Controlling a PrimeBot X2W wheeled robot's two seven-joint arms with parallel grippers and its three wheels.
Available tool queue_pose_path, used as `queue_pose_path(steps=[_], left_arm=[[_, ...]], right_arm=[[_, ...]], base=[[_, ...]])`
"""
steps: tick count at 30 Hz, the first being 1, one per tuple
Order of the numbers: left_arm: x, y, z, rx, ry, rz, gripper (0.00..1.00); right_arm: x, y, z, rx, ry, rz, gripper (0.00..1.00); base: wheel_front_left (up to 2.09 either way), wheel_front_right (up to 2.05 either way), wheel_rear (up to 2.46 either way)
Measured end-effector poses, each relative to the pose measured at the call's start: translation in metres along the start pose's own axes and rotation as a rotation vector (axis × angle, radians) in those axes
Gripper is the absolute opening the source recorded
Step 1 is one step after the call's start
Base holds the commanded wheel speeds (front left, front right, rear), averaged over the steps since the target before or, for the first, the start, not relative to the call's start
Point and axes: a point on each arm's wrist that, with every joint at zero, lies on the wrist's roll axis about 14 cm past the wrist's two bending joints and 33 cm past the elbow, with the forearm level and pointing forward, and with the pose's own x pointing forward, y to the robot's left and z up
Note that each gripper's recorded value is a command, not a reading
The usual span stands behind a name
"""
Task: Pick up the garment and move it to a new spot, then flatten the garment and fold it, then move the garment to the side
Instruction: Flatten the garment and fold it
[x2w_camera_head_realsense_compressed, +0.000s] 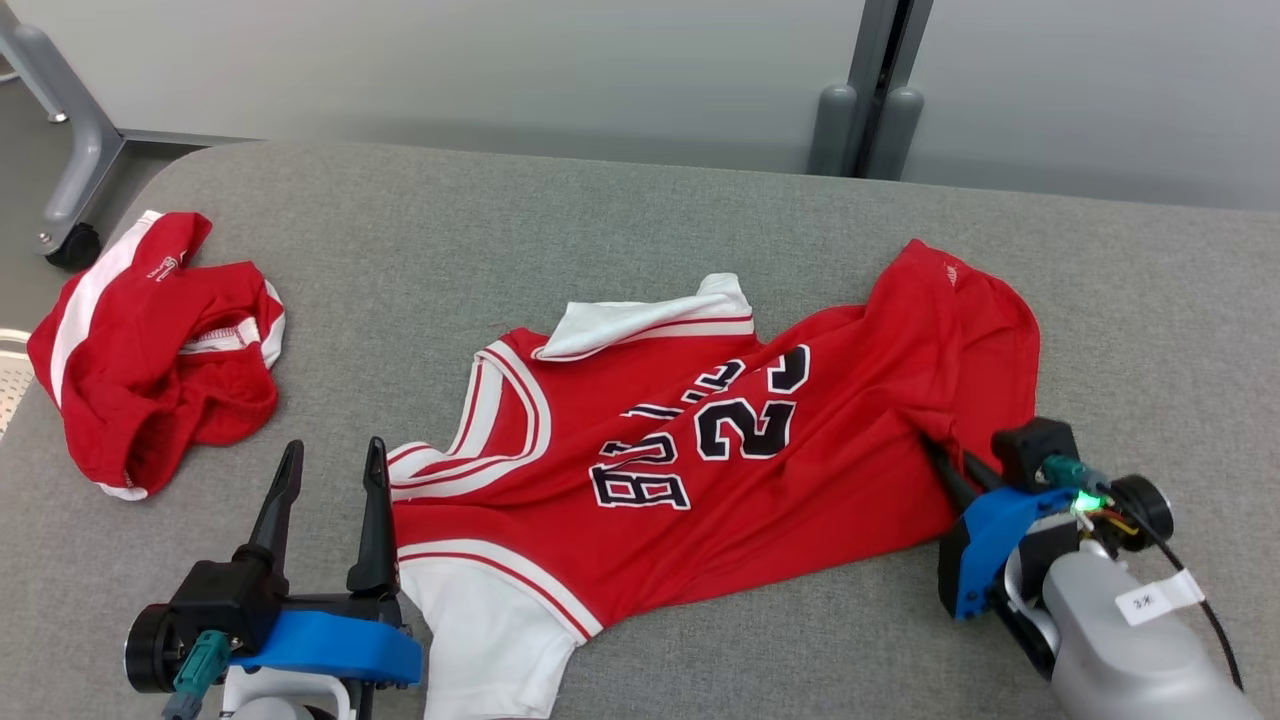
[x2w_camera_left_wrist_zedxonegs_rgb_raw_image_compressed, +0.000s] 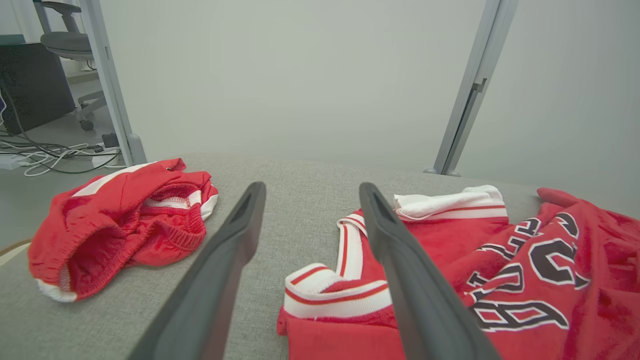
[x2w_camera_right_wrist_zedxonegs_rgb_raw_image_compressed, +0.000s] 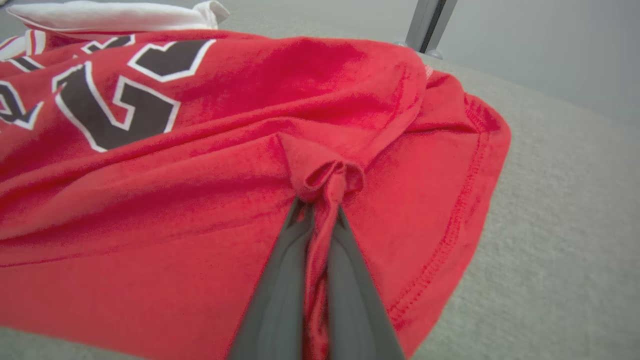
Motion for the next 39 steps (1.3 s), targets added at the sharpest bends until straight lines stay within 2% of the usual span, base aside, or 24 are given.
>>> queue_pose_path(steps=[6,11,14,21,33,34,35,36,39], left_arm=[[0.002,-0.006,0.002,-0.009,-0.007,-0.018,1.0],[0.0,-0.013,0.003,-0.016,-0.013,-0.038,1.0],[-0.001,-0.018,0.002,-0.021,-0.011,-0.054,1.0],[-0.001,-0.036,-0.003,-0.032,0.004,-0.105,1.0],[0.0,-0.051,-0.005,-0.039,0.01,-0.15,1.0],[0.0,-0.052,-0.006,-0.04,0.012,-0.151,1.0],[0.0,-0.052,-0.006,-0.04,0.013,-0.153,1.0],[0.0,-0.053,-0.007,-0.041,0.015,-0.154,1.0],[0.001,-0.054,-0.007,-0.041,0.017,-0.157,1.0]], right_arm=[[0.002,-0.031,0.051,-0.015,-0.129,-0.059,0.0],[-0.009,-0.034,0.063,-0.01,-0.172,-0.068,0.0],[-0.021,-0.027,0.052,0.067,-0.18,-0.069,0.0],[-0.052,-0.008,0.024,0.138,-0.179,-0.043,0.0],[-0.1,0.016,-0.033,0.191,-0.113,-0.031,0.0],[-0.101,0.017,-0.036,0.195,-0.107,-0.034,0.38],[-0.103,0.017,-0.038,0.196,-0.104,-0.036,0.87],[-0.104,0.017,-0.039,0.2,-0.105,-0.039,1.0],[-0.104,0.014,-0.032,0.206,-0.13,-0.052,1.0]], base=[[0.0,0.0,0.0],[0.0,0.0,0.0],[0.0,0.0,0.0],[0.0,0.0,0.0],[0.0,0.0,0.0],[0.0,0.0,0.0],[0.0,0.0,0.0],[0.0,0.0,0.0],[0.0,0.0,0.0]])
